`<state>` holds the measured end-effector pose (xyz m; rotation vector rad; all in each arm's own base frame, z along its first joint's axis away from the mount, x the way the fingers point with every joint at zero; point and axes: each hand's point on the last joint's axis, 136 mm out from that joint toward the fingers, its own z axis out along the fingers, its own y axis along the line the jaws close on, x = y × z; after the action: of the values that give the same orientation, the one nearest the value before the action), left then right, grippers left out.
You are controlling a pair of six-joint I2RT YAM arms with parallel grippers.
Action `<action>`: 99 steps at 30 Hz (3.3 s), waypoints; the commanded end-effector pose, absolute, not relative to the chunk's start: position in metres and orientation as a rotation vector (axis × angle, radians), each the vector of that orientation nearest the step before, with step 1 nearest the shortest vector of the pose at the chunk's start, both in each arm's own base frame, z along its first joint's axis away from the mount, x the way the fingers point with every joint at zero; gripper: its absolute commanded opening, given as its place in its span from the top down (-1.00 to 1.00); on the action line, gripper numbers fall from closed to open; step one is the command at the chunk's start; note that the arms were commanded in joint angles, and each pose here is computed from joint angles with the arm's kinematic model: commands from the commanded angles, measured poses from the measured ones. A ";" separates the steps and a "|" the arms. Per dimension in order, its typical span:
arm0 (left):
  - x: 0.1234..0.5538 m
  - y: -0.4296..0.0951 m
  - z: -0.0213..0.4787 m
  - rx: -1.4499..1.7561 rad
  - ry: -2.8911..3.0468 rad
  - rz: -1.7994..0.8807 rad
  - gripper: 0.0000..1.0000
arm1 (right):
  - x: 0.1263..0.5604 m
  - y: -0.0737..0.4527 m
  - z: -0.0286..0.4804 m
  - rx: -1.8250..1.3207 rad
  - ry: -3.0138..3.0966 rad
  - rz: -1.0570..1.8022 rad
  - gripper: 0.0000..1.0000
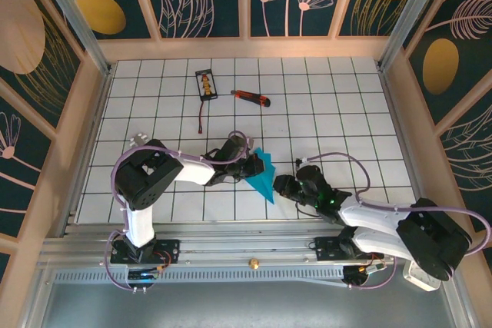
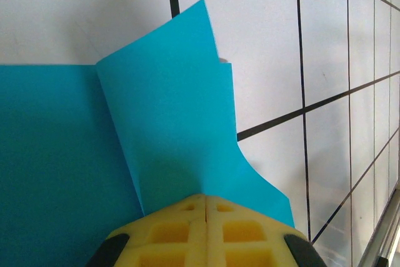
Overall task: Fold a paper plane with a square sheet of paper (pick it up from the middle)
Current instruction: Fourth fold the wing at the center of the table.
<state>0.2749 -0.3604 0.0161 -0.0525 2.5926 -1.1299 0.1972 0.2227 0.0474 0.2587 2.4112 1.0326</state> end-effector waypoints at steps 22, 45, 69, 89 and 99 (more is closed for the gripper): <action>0.268 -0.329 -0.013 -0.182 2.680 -0.980 1.00 | 0.199 0.229 0.063 0.024 2.334 0.907 0.53; 0.269 -0.330 -0.015 -0.270 2.697 -0.998 1.00 | 0.204 0.250 0.047 -0.084 2.359 0.964 0.46; 0.276 -0.335 0.066 -0.100 2.530 -1.162 0.53 | 0.202 0.241 0.040 0.113 2.360 1.095 1.00; 0.263 -0.380 0.073 0.108 2.529 -1.392 0.54 | 0.203 0.250 0.034 0.114 2.416 1.112 1.00; 0.264 -0.382 0.058 0.115 2.558 -1.365 0.52 | 0.200 0.253 0.026 0.128 2.443 1.140 1.00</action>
<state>0.2624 -0.3760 0.0558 0.0685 2.5834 -1.3526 0.1968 0.2480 0.0220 0.1199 2.4552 1.1032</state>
